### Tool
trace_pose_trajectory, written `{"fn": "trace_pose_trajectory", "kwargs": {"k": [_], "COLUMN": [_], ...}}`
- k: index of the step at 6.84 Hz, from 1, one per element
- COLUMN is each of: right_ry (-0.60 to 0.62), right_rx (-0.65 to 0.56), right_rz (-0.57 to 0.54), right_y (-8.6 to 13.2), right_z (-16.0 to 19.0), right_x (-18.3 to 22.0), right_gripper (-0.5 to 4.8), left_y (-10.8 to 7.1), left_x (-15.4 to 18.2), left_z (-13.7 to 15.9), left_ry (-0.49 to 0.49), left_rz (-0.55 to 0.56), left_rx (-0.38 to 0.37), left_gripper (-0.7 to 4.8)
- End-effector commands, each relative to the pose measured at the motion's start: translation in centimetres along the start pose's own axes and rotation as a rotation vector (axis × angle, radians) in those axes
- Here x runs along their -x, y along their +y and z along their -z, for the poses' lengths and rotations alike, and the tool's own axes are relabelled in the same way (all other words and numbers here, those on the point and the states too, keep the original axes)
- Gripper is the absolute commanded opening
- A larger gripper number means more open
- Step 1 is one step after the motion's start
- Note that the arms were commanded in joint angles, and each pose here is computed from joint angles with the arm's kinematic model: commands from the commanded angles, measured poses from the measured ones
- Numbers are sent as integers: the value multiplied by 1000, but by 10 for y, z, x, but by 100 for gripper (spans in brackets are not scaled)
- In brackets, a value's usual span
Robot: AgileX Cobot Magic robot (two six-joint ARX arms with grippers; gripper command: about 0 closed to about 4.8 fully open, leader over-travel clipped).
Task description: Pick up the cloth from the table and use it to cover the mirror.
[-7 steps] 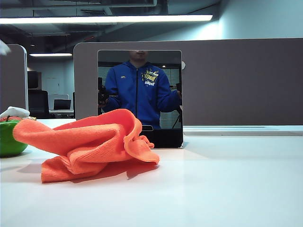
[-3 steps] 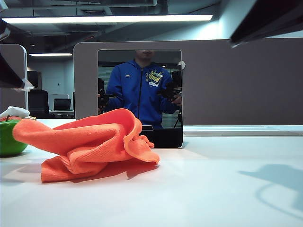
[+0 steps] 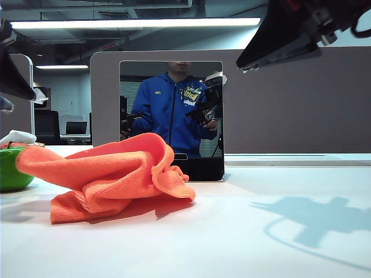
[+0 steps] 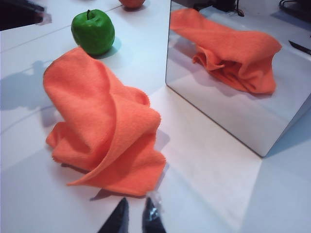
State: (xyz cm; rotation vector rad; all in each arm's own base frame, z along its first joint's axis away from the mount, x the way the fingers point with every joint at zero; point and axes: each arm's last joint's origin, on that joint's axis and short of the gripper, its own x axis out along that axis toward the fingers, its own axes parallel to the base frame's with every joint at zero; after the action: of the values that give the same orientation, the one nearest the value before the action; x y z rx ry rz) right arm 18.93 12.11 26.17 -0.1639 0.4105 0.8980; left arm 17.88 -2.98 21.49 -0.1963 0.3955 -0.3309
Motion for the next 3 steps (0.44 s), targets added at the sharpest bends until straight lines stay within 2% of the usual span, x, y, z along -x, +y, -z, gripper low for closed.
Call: {"fn": "trace_pose_trajectory", "kwargs": {"k": [1, 2, 3], "right_ry": [-41, -41, -41], "right_rx": [13, 13, 13], "right_rz": [7, 7, 7], "right_y": [-3, -3, -3], "right_z": [-4, -4, -4], "right_x": [-6, -6, -6], "right_gripper": [55, 55, 56], "left_y": [8, 9, 8], "left_x": [-20, -20, -20], "left_z": [7, 9, 10], "left_ry": [29, 31, 43], "left_rz": [-81, -117, -99], "left_rx": [461, 739, 758], "left_gripper": [189, 252, 252]}}
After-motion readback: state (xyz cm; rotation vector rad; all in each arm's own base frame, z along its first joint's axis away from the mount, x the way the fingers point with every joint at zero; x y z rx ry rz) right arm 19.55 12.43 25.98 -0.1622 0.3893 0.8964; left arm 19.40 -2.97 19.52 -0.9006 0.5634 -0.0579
